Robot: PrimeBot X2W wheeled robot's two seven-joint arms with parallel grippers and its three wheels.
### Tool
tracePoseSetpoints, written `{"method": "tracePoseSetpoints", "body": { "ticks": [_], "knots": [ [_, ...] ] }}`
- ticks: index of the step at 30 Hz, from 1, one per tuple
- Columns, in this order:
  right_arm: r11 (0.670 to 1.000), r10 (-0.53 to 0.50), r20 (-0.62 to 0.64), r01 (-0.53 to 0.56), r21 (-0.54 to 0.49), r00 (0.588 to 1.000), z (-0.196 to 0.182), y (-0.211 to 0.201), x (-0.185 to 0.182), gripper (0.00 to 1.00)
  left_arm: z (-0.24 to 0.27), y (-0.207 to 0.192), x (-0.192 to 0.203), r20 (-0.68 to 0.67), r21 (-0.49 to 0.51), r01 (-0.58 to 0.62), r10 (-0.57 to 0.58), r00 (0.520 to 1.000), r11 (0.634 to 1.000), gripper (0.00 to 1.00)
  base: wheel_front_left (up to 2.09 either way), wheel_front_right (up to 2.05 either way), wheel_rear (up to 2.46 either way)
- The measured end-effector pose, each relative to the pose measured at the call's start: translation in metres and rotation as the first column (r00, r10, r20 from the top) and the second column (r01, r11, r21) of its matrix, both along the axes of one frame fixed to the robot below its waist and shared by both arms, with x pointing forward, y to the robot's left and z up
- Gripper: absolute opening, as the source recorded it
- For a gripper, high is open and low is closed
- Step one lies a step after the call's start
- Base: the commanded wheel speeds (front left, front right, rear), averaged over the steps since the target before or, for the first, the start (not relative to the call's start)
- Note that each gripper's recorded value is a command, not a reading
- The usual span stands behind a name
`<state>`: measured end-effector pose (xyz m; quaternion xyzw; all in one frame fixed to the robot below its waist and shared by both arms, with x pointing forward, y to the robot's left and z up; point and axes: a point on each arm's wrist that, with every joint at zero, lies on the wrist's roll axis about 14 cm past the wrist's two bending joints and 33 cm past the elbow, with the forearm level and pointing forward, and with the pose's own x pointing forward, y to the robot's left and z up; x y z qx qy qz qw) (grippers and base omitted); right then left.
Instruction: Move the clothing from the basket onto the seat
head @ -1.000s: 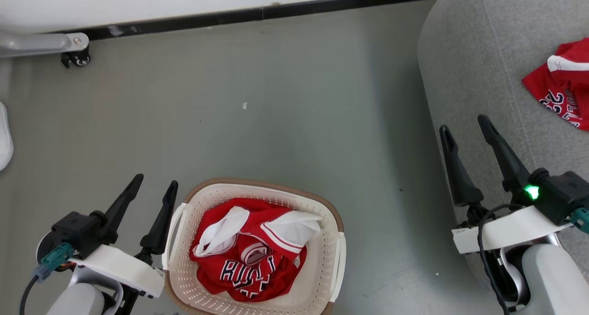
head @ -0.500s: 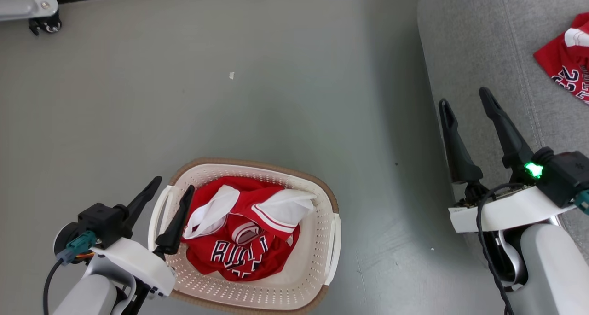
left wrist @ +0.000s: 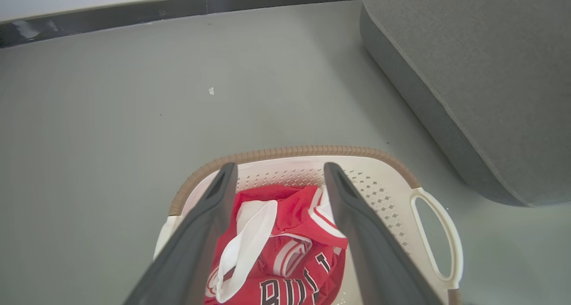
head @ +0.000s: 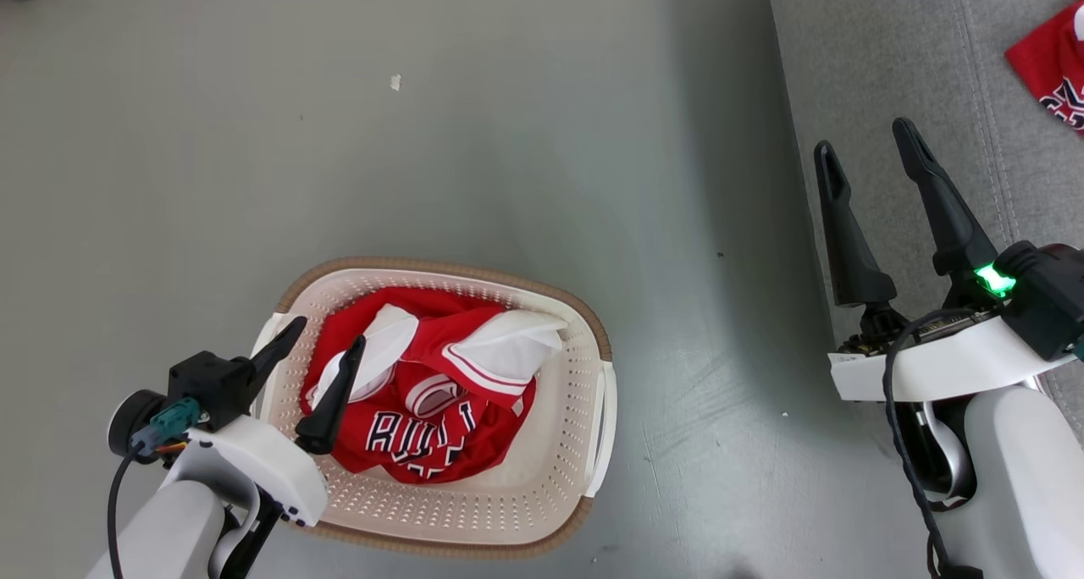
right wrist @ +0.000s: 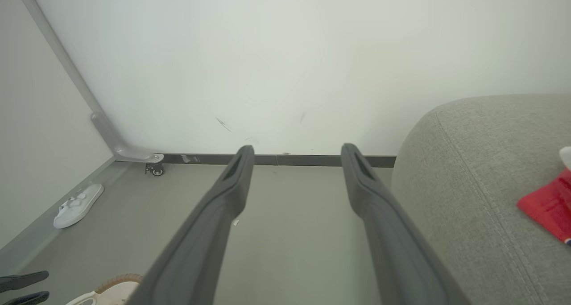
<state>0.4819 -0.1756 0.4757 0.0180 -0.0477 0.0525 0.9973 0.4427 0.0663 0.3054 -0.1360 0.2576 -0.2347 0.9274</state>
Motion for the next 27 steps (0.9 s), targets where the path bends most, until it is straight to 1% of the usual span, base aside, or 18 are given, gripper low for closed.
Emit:
{"method": "tracePoseSetpoints", "body": {
  "ticks": [3, 7, 14, 20, 23, 27],
  "knots": [
    [1.0, -0.004, -0.013, 0.004, -0.002, 1.0, -0.007, -0.001, 0.002, 1.0, -0.009, -0.005, 0.0, -0.018, 0.003, 0.018, -0.018, 1.0, 1.0, 1.0, 0.0, 0.0, 0.0],
    [1.0, -0.001, -0.001, 0.001, -0.013, 1.0, -0.007, -0.001, 0.011, 1.0, -0.021, -0.012, 0.002, -0.039, 0.007, 0.043, -0.043, 0.998, 0.999, 1.0, 0.0, 0.0, 0.0],
    [1.0, 0.003, -0.03, -0.004, -0.018, 1.0, -0.022, 0.0, 0.015, 1.0, -0.042, -0.029, -0.003, -0.062, 0.034, 0.139, -0.137, 0.989, 0.99, 1.0, 0.0, 0.0, 0.0],
    [0.999, 0.007, -0.03, -0.008, -0.031, 1.0, -0.027, 0.0, 0.022, 1.0, -0.061, -0.043, -0.013, -0.101, 0.051, 0.225, -0.219, 0.971, 0.973, 1.0, 0.0, 0.0, 0.0],
    [0.999, 0.005, -0.036, -0.006, -0.037, 0.999, -0.031, -0.001, 0.024, 1.0, -0.07, -0.048, -0.015, -0.099, 0.084, 0.287, -0.279, 0.955, 0.954, 1.0, 0.0, 0.0, 0.0],
    [0.999, 0.005, -0.024, -0.006, -0.043, 1.0, -0.029, -0.002, 0.029, 1.0, -0.077, -0.054, -0.016, -0.104, 0.097, 0.326, -0.316, 0.943, 0.94, 1.0, 0.0, 0.0, 0.0]
  ]
}}
